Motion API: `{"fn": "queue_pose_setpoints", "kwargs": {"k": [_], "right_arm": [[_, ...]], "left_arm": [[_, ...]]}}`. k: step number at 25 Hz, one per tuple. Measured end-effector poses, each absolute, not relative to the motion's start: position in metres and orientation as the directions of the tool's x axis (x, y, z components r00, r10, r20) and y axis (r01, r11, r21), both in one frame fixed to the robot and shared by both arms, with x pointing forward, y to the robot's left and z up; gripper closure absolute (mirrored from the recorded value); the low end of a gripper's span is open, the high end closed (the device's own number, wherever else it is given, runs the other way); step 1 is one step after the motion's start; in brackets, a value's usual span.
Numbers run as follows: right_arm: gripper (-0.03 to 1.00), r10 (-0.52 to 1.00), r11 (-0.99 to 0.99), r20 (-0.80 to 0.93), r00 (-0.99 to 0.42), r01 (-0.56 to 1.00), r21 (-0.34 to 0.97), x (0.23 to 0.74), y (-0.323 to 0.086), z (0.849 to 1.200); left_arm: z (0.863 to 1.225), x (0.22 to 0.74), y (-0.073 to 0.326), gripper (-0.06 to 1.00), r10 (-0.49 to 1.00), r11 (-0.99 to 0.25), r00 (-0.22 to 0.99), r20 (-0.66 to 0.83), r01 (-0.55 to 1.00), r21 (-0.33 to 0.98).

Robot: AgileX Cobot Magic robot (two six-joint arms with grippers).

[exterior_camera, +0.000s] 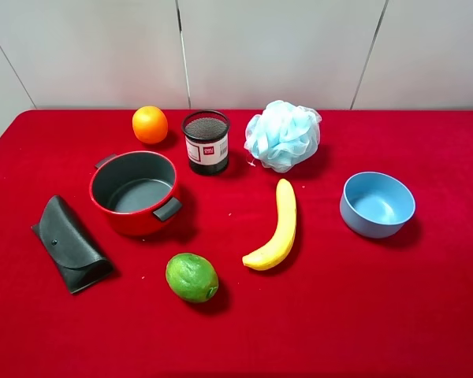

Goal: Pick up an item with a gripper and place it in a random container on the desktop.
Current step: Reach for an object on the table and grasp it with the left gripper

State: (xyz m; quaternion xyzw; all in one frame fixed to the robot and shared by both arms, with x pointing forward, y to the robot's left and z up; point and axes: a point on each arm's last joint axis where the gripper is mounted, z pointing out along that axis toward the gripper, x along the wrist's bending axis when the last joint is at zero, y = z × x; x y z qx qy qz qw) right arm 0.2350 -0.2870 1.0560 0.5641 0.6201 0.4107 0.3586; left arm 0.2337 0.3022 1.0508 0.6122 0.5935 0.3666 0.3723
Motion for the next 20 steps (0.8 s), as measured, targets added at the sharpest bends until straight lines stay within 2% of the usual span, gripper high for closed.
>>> {"fn": "queue_pose_setpoints", "kwargs": {"k": [20], "right_arm": [[0.27,0.994,0.026,0.019,-0.106,0.405,0.914,0.2350,-0.2870,1.0560]], "left_arm": [[1.0508,0.2337,0.3025,-0.04,1.000,-0.020,0.025,0.009,0.454,0.891]]}}
